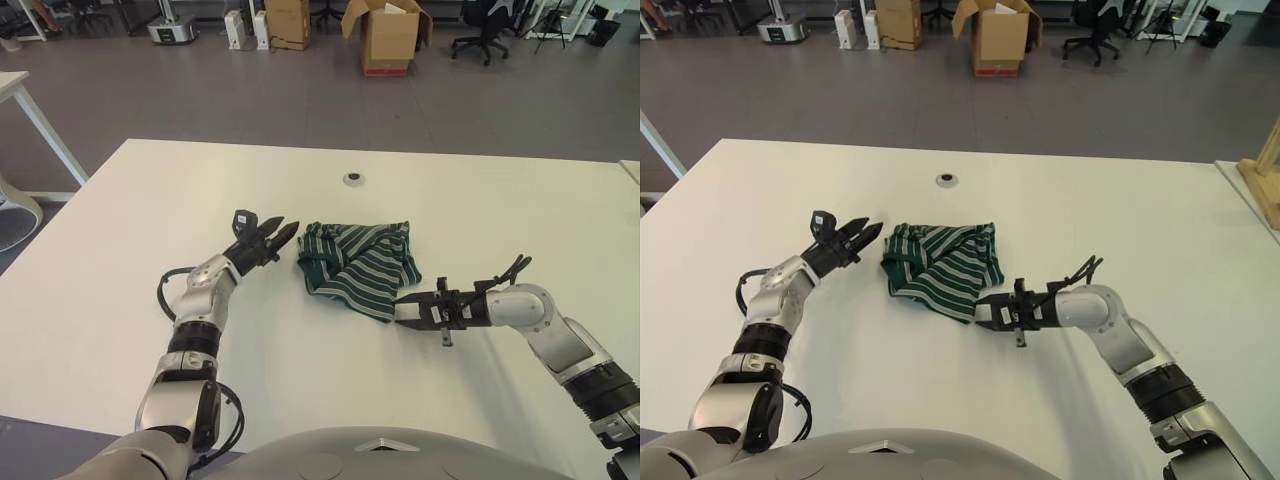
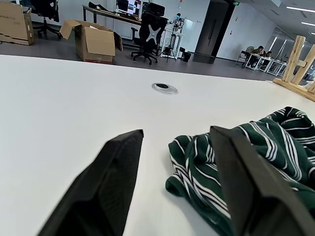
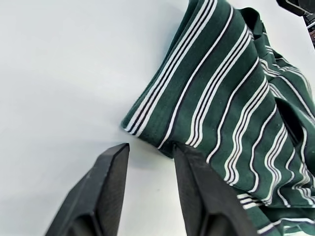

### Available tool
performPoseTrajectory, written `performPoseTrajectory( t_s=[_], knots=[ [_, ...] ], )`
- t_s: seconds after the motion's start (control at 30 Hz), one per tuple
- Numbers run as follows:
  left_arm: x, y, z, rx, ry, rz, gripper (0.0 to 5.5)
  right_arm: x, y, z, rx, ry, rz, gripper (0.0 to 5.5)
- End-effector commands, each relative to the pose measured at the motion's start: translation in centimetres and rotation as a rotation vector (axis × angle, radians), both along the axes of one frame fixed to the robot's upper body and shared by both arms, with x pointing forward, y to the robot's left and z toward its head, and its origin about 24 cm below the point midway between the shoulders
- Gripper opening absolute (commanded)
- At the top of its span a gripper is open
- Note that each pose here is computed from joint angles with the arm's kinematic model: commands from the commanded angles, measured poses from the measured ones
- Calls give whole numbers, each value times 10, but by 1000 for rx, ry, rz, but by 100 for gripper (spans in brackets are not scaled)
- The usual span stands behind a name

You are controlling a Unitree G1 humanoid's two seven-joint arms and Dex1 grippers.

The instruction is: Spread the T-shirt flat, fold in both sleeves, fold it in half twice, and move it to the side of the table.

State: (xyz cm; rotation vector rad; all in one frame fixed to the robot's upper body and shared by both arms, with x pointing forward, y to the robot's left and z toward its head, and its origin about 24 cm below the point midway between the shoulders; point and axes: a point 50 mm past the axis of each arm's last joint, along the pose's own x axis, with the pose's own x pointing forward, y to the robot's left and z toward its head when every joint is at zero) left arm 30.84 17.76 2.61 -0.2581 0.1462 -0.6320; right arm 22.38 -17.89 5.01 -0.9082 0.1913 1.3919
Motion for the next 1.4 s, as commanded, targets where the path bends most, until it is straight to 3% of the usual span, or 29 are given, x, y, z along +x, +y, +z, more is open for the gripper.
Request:
performPoseTrajectory(
  t_s=[0.03, 0.13, 0.43, 0.6, 0.73, 0.87, 1.1, 1.37, 1.4],
  knots=[
    [-7, 3, -5, 8, 25, 6, 249, 3, 6, -1, -4, -10, 24, 164],
    [-8, 2, -6, 4, 29, 11, 249, 1, 12, -8, -5, 27, 54, 164],
    [-13, 7, -10, 7, 38, 34, 253, 7, 12, -9, 25, 45, 49, 3],
    [-16, 9, -12, 3, 42, 51, 253, 23, 14, 21, 133, 34, 27, 3],
    [-17, 9, -14, -9, 42, 67, 253, 58, 20, 63, 244, -26, -33, 3],
    [-20, 6, -16, -13, 47, 61, 253, 94, 35, 80, 326, -8, -85, 3],
    [-22, -5, -22, -23, 65, 36, 253, 144, 82, 70, 354, 55, -184, 3],
    [-27, -9, -29, -27, 83, 32, 253, 143, 103, 38, 254, 118, -204, 3],
    [-27, -10, -29, -27, 84, 31, 253, 144, 104, 38, 260, 110, -208, 35]
  ],
)
